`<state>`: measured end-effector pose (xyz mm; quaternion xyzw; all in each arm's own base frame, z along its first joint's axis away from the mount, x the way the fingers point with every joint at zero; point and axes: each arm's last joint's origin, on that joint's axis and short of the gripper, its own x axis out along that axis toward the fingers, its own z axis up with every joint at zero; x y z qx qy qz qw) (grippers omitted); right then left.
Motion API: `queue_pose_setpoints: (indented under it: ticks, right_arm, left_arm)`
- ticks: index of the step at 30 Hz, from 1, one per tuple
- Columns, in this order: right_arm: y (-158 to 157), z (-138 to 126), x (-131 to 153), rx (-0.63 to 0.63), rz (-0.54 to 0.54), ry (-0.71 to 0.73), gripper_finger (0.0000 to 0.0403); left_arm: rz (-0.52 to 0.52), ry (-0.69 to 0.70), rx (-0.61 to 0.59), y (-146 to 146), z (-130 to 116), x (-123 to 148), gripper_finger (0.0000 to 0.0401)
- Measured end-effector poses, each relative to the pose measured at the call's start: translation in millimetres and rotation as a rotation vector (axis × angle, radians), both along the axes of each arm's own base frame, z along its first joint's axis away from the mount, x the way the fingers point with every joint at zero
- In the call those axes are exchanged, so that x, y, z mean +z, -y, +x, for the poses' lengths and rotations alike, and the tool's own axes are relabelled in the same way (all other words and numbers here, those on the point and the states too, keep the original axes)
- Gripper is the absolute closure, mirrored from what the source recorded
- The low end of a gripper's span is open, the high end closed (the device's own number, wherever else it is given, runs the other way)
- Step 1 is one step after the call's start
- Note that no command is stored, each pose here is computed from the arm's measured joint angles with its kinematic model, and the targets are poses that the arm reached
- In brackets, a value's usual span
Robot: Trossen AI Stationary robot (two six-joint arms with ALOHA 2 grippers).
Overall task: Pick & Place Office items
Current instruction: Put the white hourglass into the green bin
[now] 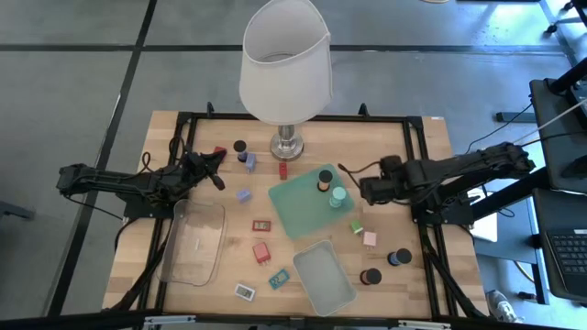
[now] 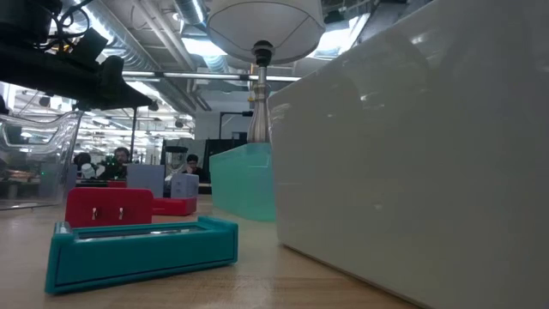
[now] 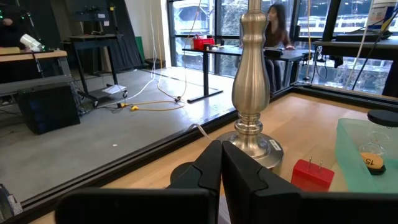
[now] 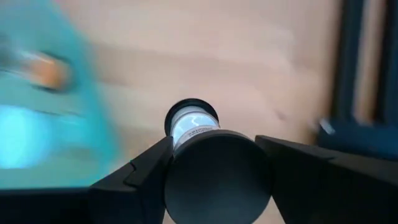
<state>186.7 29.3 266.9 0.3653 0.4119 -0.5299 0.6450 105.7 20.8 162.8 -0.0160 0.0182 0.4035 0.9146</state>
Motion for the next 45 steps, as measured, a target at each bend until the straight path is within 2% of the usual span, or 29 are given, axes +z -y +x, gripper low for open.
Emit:
queue_pose_setpoints:
  ticks: [5,12,16,21,26,30,39,45]
  right_arm:
    - [-1,31,34,0.155,-0.134,0.114,0.0194]
    - [2,89,56,0.348,-0.207,0.031,0.0192]
    - [8,122,60,0.459,-0.239,-0.035,0.0191]
    - [19,158,45,0.6,-0.184,-0.131,0.019]
    - [27,183,26,0.764,-0.12,-0.149,0.019]
    - [27,193,16,0.862,-0.113,-0.165,0.0189]
    - [26,205,-4,0.985,-0.112,-0.236,0.0188]
    - [26,216,-33,1.04,-0.078,-0.325,0.0188]
  left_arm:
    - [0.0,0.0,0.0,0,0,0,0.0395]
    - [0.0,0.0,0.0,0,0,0,0.0394]
    - [0.0,0.0,0.0,0,0,0,0.0395]
    - [0.0,0.0,0.0,0,0,0,0.0393]
    - [0.0,0.0,0.0,0,0,0,0.0395]
    - [0.0,0.0,0.0,0,0,0,0.0393]
    - [0.0,0.0,0.0,0,0,0,0.0393]
    - [0.0,0.0,0.0,0,0,0,0.0395]
